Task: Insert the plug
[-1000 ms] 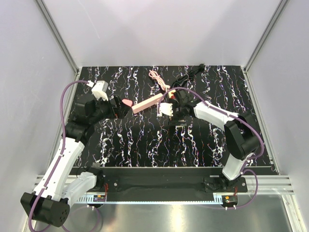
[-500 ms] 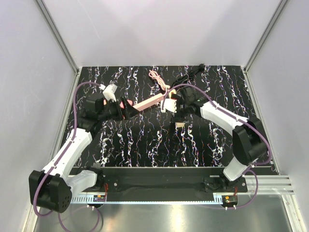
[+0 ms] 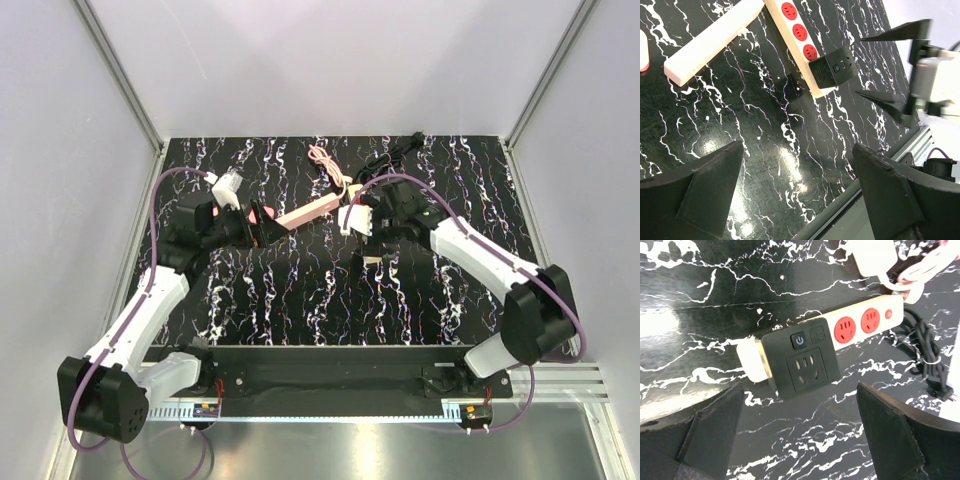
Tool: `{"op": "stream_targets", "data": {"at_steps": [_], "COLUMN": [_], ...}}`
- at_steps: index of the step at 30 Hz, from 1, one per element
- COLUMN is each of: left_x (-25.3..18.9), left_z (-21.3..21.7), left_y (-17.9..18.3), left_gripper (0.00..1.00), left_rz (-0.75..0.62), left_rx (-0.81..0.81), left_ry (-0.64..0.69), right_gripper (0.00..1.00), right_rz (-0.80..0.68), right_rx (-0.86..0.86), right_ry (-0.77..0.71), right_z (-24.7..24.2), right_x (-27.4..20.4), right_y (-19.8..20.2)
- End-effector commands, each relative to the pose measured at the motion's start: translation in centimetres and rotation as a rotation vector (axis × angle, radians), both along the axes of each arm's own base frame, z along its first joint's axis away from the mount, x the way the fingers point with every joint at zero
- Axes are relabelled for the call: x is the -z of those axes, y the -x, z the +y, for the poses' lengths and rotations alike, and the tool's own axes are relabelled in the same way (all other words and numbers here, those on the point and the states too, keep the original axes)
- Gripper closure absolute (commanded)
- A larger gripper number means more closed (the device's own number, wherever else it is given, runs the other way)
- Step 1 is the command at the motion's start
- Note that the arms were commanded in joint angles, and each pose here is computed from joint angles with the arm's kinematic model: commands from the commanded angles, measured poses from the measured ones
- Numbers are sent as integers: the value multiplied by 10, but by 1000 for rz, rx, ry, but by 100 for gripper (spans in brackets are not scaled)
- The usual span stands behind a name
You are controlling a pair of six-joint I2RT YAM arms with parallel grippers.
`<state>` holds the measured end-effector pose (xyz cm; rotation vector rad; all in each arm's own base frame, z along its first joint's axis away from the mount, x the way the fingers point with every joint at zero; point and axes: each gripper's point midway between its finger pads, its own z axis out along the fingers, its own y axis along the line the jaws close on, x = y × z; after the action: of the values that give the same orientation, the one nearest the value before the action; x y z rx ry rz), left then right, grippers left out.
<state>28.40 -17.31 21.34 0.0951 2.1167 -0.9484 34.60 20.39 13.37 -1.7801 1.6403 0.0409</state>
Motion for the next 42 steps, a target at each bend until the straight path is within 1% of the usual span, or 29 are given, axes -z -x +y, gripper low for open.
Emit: {"op": "stream_targets", "data": {"at_steps": [1, 4, 6, 7, 8, 9, 10, 12, 13, 14, 15, 16, 17, 21, 24, 27, 28, 30, 31, 36, 39, 41, 42], "left_x": [-26, -27, -31, -26, -36, -38, -40, -47, -49, -47, -46, -46, -43, -44, -44, -45, -46, -46, -48, -47, -46, -46, -46], "left_z": [3, 4, 6, 10, 14, 21, 24, 29, 30, 31, 33, 34, 35, 39, 42, 42, 42, 42, 42, 44, 44, 45, 46], "left_y": [-9, -10, -12, -12, -16, -19, -18, -19, -17, -16, -16, -15, -14, -12, -12, -12, -12, -12, -12, -11, -11, -11, -11], "left_gripper": [3, 3, 2, 2, 2, 2, 2, 2, 2, 2, 2, 2, 1, 1, 1, 1, 1, 1, 1, 1, 1, 1, 1], "left_rz": [-87, -91, -107, -93, -113, -120, -129, -152, -161, -158, -164, -168, -165, -185, -193, -194, -196, -196, -200, -204, -203, -205, -206], "left_rx": [-10, -13, -17, -21, -36, -65, -74, -100, -106, -110, -117, -118, -122, -138, -152, -154, -155, -154, -154, -162, -162, -168, -169], "left_ry": [-10, -18, -30, -63, -80, -105, -125, -136, -136, -139, -145, -149, -152, -162, -172, -172, -172, -172, -170, -175, -179, -181, -183], "right_gripper": [0, 0, 4, 21, 31, 44, 62, 74, 78, 85, 89, 94, 100, 100, 100, 100, 100, 100, 100, 100, 100, 100, 100], "right_rz": [-6, 5, 4, -21, -10, -16, -39, 0, -6, 74, 67, 110, 153, 251, 244, 251, 280, 304, 329, 337, 353, 393, 407], "right_rx": [-9, -22, -14, -1, 57, 93, 132, 236, 340, 515, 619, 727, 765, 860, 926, 954, 966, 961, 987, 1051, 1102, 1151, 1158], "right_ry": [-58, -118, -173, -213, -256, -282, -310, -407, -442, -544, -591, -543, -551, -558, -570, -551, -510, -496, -503, -480, -435, -370, -351], "right_z": [1, 6, 10, 13, 13, 14, 13, 17, 14, 13, 9, 1, 4, 12, 7, 5, 3, 6, 7, 2, -4, -10, -11], "right_x": [-25, -39, -50, -61, -66, -70, -79, -95, -100, -103, -117, -99, -94, -69, -68, -68, -59, -57, -54, -36, -8, 24, 32], "right_y": [12, 23, 29, 27, 25, 22, 15, 12, 0, -4, -15, -19, -19, -24, -28, -30, -26, -25, -23, -24, -22, -18, -16]}}
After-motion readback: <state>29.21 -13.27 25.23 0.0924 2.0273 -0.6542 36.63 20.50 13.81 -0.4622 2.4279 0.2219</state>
